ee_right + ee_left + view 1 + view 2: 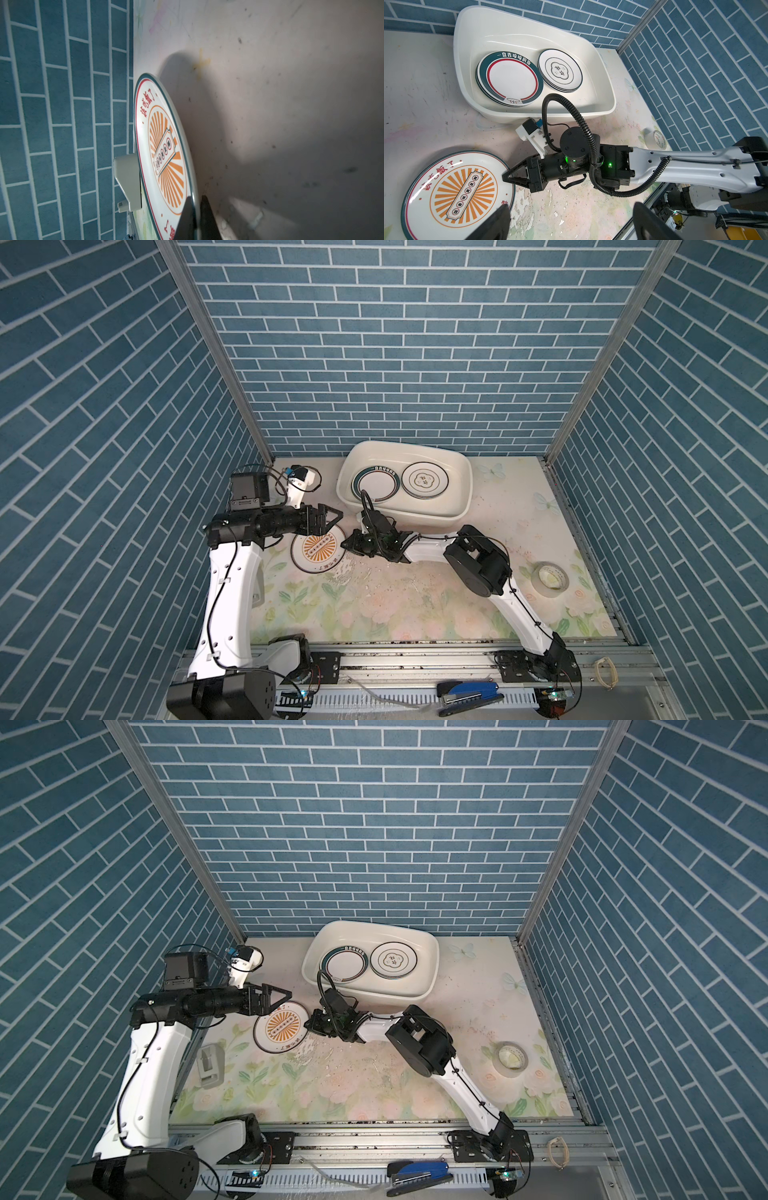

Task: Place the plates into the plastic bin on the countertop
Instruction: 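Close the right gripper on the sunburst plate rim and lift it upright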

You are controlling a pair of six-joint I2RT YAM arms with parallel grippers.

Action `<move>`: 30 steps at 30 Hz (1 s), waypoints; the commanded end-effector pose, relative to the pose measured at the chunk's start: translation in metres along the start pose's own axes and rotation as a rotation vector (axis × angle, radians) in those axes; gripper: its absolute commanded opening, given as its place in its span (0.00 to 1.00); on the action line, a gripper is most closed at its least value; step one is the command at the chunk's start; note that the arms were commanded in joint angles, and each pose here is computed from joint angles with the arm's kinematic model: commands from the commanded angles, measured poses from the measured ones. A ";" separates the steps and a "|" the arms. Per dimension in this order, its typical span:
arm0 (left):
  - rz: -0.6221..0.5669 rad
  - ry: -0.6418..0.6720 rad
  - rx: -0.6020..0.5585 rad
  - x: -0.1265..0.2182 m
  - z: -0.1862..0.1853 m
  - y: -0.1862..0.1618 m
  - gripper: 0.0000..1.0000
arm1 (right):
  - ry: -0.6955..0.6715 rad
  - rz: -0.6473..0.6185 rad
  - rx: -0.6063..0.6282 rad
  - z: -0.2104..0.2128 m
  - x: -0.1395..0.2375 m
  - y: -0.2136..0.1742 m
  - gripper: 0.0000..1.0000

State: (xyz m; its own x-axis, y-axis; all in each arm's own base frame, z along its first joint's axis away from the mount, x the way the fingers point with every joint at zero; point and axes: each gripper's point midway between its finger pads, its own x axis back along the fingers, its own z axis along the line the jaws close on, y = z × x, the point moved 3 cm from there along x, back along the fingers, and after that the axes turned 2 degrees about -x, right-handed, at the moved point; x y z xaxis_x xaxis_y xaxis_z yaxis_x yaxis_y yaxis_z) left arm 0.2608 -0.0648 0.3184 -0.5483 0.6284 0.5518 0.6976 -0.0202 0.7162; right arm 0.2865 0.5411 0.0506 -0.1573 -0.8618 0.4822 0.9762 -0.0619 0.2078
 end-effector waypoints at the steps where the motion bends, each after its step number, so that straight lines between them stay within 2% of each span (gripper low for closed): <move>1: -0.027 -0.013 -0.012 0.006 -0.006 0.005 0.93 | -0.040 -0.008 -0.011 -0.014 0.001 -0.006 0.03; 10: -0.071 0.016 -0.029 0.017 -0.011 0.023 0.96 | 0.037 -0.051 0.015 0.010 0.017 -0.001 0.00; 14: -0.116 0.041 -0.038 0.027 -0.015 0.038 0.98 | 0.084 -0.080 0.043 0.031 0.034 0.004 0.00; 20: -0.156 0.093 -0.024 0.042 -0.019 0.062 0.97 | 0.150 -0.089 0.088 0.059 0.054 0.006 0.00; 21: -0.156 0.098 -0.026 0.045 -0.020 0.065 0.97 | 0.176 -0.101 0.101 0.074 0.065 0.008 0.00; 30: -0.194 0.147 -0.056 0.063 -0.027 0.084 0.97 | 0.212 -0.114 0.170 0.104 0.102 0.006 0.00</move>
State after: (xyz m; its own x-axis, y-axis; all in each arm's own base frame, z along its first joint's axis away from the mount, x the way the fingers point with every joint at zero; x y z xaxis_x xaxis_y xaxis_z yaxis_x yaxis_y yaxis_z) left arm 0.2739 -0.0518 0.4223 -0.7290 0.5254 0.4388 0.5339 0.0352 0.8448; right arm 0.2674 0.5073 0.1457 -0.2110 -0.9129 0.3494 0.9428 -0.0958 0.3192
